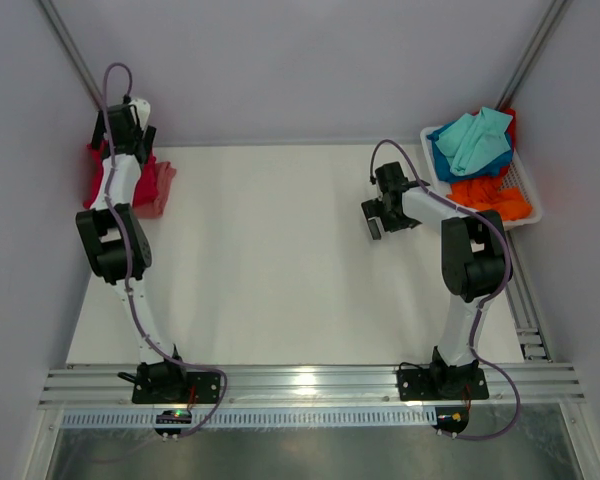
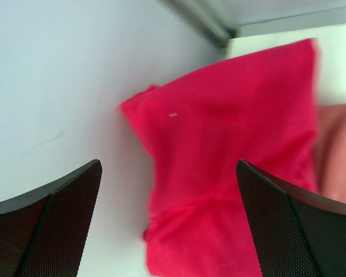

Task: Fold and stack the t-shirts
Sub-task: Put the neatly folded tshirt into the corner of the board with the left arm

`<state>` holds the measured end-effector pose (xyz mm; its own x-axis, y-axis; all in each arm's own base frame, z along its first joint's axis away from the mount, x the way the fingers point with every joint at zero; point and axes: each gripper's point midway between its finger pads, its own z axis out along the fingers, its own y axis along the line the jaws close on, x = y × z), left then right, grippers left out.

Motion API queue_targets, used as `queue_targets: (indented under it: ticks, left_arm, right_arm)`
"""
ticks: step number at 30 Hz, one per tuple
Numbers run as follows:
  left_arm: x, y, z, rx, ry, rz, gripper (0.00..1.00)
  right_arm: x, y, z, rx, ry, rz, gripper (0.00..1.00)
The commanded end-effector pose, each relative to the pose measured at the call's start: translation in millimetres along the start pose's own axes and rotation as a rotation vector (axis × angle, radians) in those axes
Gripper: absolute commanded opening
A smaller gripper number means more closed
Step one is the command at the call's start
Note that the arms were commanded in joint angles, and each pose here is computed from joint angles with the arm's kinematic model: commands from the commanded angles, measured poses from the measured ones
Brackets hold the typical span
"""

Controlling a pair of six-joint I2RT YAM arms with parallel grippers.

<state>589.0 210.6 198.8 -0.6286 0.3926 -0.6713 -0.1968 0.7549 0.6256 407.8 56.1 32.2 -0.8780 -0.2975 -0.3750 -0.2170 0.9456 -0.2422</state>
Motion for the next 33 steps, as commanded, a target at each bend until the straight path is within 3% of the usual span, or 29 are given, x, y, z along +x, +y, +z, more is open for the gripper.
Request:
queue_targets:
  ticks: [1, 5, 11, 24, 33]
  left_arm:
    - [-24, -27, -13, 0.19, -0.093, -0.13, 0.99]
    - [-27, -61, -25, 0.368, -0.117, -0.193, 0.99]
    - [-35, -69, -13, 0.456, -0.134, -0.244, 0.99]
    - [16, -21, 44, 0.39, -0.087, -0.468, 0.99]
    - [60, -19, 64, 0.366, -0.032, -0.562, 0.99]
  right_arm:
    - [-5, 3, 2, -0.007, -0.019, -0.011, 0.99]
    - [-4, 3, 4, -0.003, -0.016, -0.014, 0.99]
    - [-2, 3, 7, -0.001, -0.009, -0.016, 1.0]
    - [0, -1, 8, 0.016, -0.014, -0.034, 0.99]
    - [3, 4, 13, -0.006, -0.004, -0.039, 0.99]
